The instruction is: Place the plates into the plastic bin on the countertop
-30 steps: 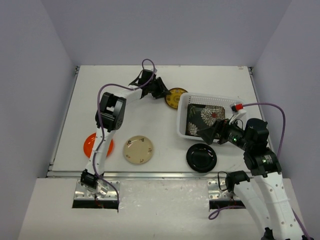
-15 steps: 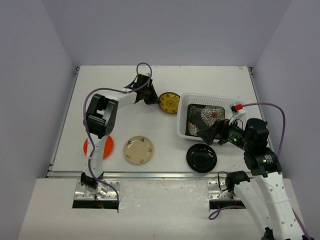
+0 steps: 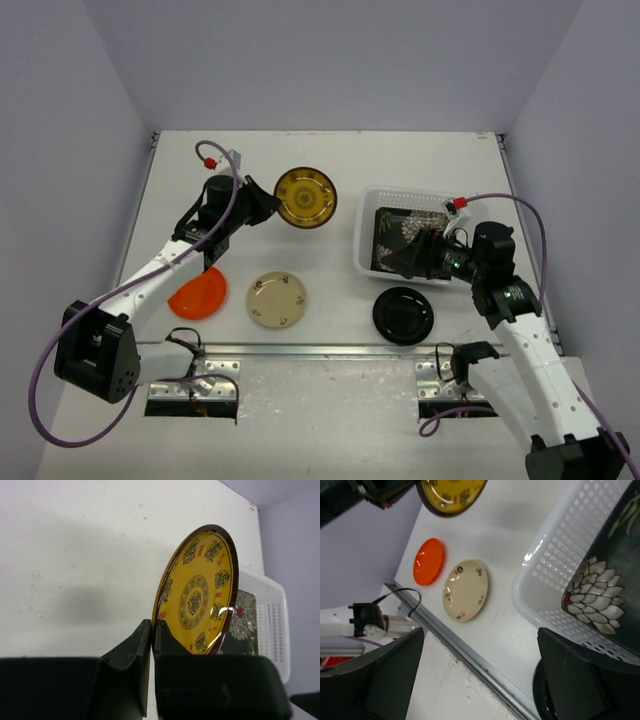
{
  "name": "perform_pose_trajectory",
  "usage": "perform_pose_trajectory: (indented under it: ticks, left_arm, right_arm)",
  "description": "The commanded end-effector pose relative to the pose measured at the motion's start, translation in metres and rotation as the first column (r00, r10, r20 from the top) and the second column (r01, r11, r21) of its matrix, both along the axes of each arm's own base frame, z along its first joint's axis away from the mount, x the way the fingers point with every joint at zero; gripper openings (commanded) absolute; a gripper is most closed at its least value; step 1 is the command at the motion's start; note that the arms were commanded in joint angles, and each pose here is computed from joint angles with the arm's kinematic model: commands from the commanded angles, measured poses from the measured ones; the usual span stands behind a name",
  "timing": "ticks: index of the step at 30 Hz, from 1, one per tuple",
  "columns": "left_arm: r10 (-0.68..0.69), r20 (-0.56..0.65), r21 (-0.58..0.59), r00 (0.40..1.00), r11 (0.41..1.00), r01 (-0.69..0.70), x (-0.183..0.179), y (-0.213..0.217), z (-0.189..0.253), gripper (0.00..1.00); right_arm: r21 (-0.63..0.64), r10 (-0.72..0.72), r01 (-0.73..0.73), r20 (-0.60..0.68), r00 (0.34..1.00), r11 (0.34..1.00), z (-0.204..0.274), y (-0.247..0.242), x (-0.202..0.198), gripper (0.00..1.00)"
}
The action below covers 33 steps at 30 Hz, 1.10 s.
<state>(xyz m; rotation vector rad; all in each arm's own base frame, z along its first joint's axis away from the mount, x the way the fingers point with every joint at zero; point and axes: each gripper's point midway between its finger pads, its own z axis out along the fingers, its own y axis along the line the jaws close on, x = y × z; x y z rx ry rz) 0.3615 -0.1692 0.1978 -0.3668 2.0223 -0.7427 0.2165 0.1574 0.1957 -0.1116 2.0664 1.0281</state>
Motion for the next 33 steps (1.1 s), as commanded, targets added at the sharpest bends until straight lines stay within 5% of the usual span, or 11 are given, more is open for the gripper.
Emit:
perform_pose_trajectory:
  ticks: [1, 10, 17, 19, 20, 21, 23, 26, 29, 33]
  left_arm:
    - [-0.25, 0.09, -0.152, 0.964, 0.953, 0.261, -0.041, -0.05, 0.031, 0.0]
    - [-0.45, 0.106, -0.224, 0.887, 0.858, 0.463, -0.077, -0.105, 0.025, 0.0]
    - [-0.518, 0.092, -0.231, 0.851, 0.82, 0.524, -0.087, -0.133, 0.016, 0.0]
    - [-0.529, 0.088, -0.238, 0.844, 0.811, 0.534, -0.089, -0.137, 0.014, 0.0]
    - [-0.539, 0.095, -0.24, 0.837, 0.803, 0.545, -0.092, -0.141, 0.016, 0.0]
    - [-0.548, 0.097, -0.24, 0.831, 0.798, 0.554, -0.093, -0.143, 0.017, 0.0]
    - [-0.552, 0.096, -0.236, 0.828, 0.796, 0.558, -0.094, -0.143, 0.017, 0.19]
    - [-0.475, 0.019, -0.144, 0.88, 0.869, 0.472, -0.085, -0.126, 0.002, 0.99]
    - [-0.241, -0.06, 0.013, 0.969, 0.97, 0.242, -0.072, -0.076, -0.014, 1.0]
    - [0.008, -0.071, 0.138, 0.997, 0.99, 0.002, -0.084, -0.012, -0.031, 1.0]
  right_arm:
    - [0.077, 0.058, -0.059, 0.015, 0.998, 0.995, 0.002, 0.017, 0.028, 0.88]
    - [0.04, 0.031, -0.029, -0.042, 0.999, 0.999, -0.028, 0.02, 0.052, 0.75]
    - [0.078, 0.062, -0.059, -0.035, 0.997, 0.995, -0.027, 0.026, 0.05, 0.51]
    - [0.089, 0.065, -0.063, -0.018, 0.998, 0.994, -0.024, 0.027, 0.05, 0.4]
    - [0.093, 0.07, -0.068, -0.017, 0.997, 0.993, -0.023, 0.028, 0.049, 0.15]
    - [0.092, 0.067, -0.065, -0.02, 0.998, 0.994, -0.022, 0.027, 0.049, 0.02]
    - [0.073, 0.039, -0.037, -0.032, 0.999, 0.997, -0.024, 0.022, 0.05, 0.0]
    - [0.016, -0.142, 0.144, -0.082, 0.986, 0.989, -0.037, -0.016, 0.06, 0.0]
    - [-0.008, -0.359, 0.361, -0.13, 0.924, 0.933, -0.051, -0.073, 0.07, 0.0]
    - [-0.059, -0.492, 0.49, -0.183, 0.851, 0.87, -0.07, -0.116, 0.079, 0.0]
